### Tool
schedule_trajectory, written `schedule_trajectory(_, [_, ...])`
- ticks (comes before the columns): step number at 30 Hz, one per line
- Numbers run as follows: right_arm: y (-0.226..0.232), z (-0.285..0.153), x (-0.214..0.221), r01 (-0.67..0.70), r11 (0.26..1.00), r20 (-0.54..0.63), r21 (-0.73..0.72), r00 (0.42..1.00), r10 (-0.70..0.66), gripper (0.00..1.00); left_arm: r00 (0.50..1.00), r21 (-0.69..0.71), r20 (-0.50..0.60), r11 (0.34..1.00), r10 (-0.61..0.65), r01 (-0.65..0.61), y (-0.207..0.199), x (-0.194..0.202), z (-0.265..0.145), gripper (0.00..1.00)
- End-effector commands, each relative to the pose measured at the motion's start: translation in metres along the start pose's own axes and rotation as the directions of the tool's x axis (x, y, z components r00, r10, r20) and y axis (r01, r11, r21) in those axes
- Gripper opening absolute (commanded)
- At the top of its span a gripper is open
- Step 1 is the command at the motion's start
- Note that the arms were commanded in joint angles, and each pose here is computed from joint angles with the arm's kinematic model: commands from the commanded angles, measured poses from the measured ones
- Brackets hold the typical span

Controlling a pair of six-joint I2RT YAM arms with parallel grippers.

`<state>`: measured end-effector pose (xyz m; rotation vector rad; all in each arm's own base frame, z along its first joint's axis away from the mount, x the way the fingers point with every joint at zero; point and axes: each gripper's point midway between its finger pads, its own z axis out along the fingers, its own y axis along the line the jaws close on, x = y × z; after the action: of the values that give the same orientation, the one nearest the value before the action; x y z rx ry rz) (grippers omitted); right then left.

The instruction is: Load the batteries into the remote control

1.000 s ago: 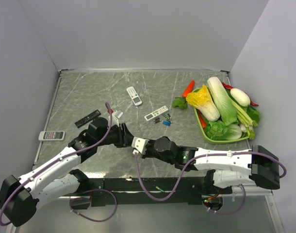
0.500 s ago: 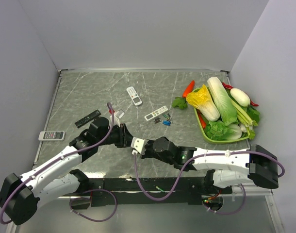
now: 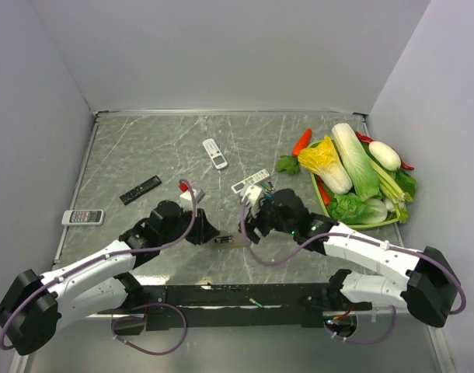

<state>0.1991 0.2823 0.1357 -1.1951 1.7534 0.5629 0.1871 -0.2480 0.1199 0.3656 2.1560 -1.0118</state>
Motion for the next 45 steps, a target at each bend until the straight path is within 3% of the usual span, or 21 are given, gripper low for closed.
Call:
schedule_trajectory(1, [-0.004, -0.016, -0.016, -0.276, 0.955, 0.043, -0.108, 0.959, 0.282, 0.81, 0.971, -0.001, 0.107, 0.977, 0.214, -0.215, -0.006, -0.007, 0.008, 0.01])
schedule_trajectory(3, [-0.013, -0.015, -0.014, -0.318, 0.942, 0.036, -0.107, 0.946, 0.324, 0.81, 0.956, 0.005, 0.118, 0.963, 0.267, -0.27, -0.01, -0.003, 0.009, 0.01])
schedule_trajectory(9, [-0.027, -0.008, 0.0, -0.551, 0.82, -0.033, -0.153, 0.832, 0.553, 0.81, 0.917, 0.017, 0.153, 0.927, 0.368, -0.375, -0.008, 0.001, 0.007, 0.01])
schedule_trajectory(15, [-0.026, 0.0, 0.017, -0.641, 0.74, -0.084, -0.201, 0.764, 0.639, 0.82, 0.894, 0.055, 0.126, 0.896, 0.431, -0.44, -0.009, 0.011, 0.014, 0.01])
schedule_trajectory(26, [-0.021, 0.012, 0.03, -0.665, 0.714, -0.136, -0.219, 0.746, 0.652, 0.82, 0.866, 0.166, 0.067, 0.85, 0.496, -0.5, -0.022, 0.029, 0.024, 0.01])
schedule_trajectory(45, [-0.021, 0.014, 0.032, -0.641, 0.731, -0.14, -0.234, 0.766, 0.627, 0.82, 0.859, 0.084, 0.105, 0.856, 0.501, -0.51, -0.013, 0.019, 0.027, 0.01])
